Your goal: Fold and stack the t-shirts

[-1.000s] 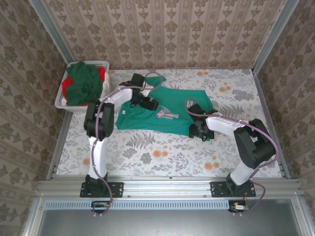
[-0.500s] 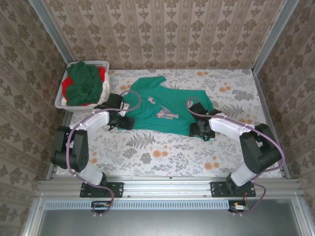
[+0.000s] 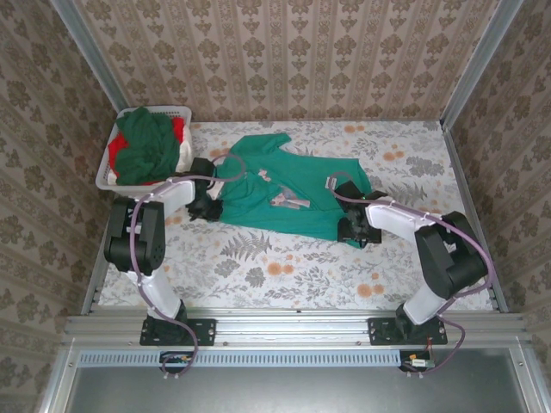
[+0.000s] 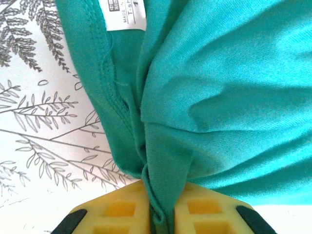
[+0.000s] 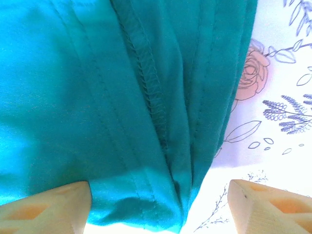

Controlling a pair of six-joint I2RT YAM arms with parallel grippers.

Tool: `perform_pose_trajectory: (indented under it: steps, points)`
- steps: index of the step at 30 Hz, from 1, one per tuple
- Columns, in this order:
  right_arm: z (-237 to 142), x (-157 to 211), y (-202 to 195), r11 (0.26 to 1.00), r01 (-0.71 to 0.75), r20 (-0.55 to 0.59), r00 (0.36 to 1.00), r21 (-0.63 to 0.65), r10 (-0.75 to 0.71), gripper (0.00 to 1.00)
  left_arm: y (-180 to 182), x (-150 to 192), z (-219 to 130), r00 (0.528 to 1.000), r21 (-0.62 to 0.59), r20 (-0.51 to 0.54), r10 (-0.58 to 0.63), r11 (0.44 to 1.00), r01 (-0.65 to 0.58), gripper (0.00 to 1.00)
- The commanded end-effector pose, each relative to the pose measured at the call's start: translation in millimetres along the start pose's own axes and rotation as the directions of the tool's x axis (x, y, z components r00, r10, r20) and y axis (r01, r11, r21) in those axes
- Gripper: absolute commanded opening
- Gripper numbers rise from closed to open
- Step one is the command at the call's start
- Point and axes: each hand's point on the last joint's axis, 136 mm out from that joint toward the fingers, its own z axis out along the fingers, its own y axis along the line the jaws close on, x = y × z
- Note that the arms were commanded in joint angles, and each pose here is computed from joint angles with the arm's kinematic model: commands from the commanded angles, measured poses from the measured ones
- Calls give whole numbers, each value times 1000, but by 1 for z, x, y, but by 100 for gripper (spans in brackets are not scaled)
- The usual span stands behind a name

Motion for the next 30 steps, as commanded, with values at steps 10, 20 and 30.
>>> perform_pose_trajectory:
  steps: [10,20,30]
  points:
    - [-6,9,-32,983,57,-48,998,176,-50,71,-2,2,-70,1000,11,-14,-22,1000,22,16]
    - [-10,13,-66,937,100,-96,993,334,-72,71,6,49,-31,981,-46,-173,-84,996,77,30]
    - [-68,-19,-52,982,70,85,993,173,-86,76,28,34,-47,984,-176,-148,-95,982,68,62]
